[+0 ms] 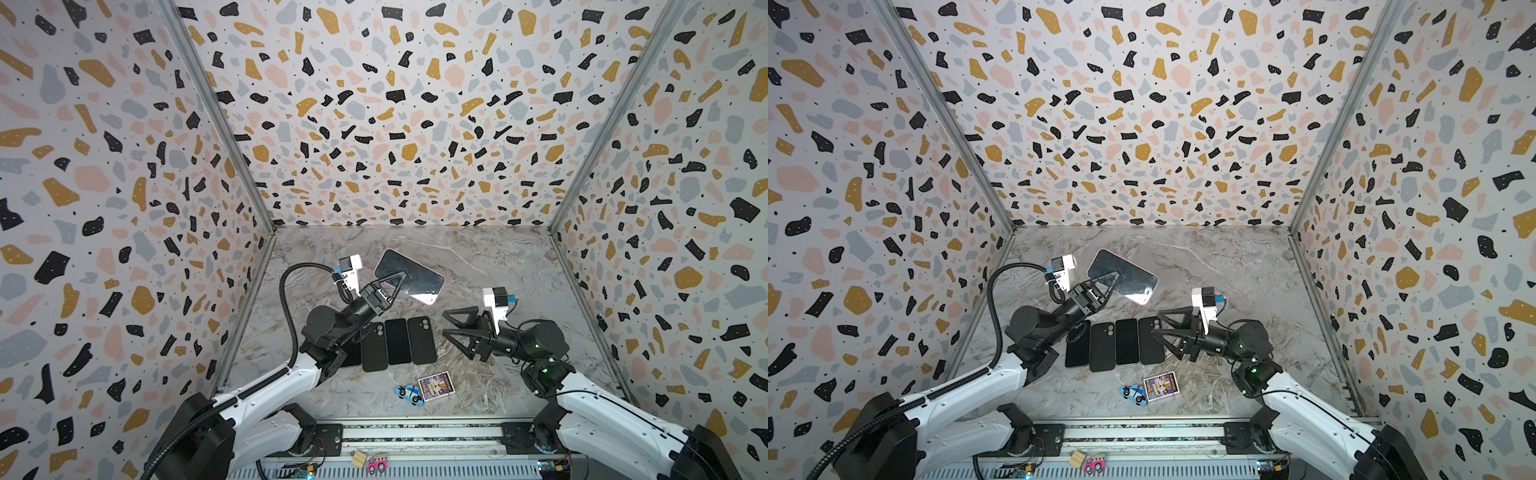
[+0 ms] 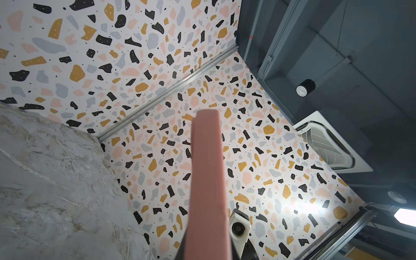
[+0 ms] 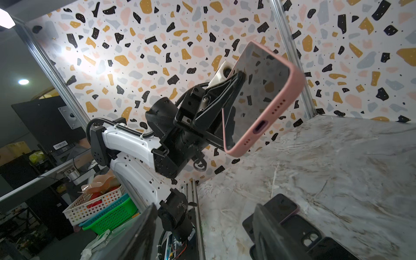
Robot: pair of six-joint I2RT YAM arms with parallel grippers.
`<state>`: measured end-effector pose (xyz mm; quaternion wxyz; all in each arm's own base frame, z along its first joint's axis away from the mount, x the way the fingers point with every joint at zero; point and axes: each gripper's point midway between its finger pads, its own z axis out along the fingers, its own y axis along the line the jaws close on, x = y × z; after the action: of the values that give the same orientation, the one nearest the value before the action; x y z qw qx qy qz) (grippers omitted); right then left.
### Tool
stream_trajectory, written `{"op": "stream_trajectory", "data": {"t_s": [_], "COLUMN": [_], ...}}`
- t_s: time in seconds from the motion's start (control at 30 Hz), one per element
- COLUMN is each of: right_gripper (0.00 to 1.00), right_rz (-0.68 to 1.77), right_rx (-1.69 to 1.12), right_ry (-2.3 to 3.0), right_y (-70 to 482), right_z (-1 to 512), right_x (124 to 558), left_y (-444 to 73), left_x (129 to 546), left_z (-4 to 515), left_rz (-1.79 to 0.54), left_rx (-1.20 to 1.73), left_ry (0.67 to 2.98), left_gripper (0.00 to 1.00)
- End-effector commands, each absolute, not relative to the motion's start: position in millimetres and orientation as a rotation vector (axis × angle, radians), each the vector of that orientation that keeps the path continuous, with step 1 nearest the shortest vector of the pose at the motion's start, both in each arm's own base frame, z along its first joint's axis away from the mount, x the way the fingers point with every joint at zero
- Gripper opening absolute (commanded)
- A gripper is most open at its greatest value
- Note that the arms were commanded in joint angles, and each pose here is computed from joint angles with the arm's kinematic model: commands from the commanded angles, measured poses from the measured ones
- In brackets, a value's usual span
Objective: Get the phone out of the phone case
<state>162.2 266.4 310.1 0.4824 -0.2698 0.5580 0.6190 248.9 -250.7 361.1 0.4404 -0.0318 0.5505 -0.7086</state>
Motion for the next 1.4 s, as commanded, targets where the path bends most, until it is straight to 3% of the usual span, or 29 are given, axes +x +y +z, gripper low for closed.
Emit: {"op": "stream_trajectory", "data": {"t_s": [0.0,0.53,1.37], "right_gripper": [0.69,0.63,0.30], "right_rz": [1.529,1.643,1.676], "right_rx": [-0.598,-0.580,-0.581], "right_ry": [1.255,1.174,1.180], "right_y": [265,277,291], "right_z": [336,360,359], "right_x": [166,163,167], "left_y": [-230,-229,-234], "left_x": [233,225,220], "left_z": [401,393,383], "left_rz": [-1.804,-1.823,-1.834], "left_rx": [-0.126,-0.186,-0.169], "left_ry": [1.166,1.163,1.177], "left_gripper": [0.00,0.00,0.00]}}
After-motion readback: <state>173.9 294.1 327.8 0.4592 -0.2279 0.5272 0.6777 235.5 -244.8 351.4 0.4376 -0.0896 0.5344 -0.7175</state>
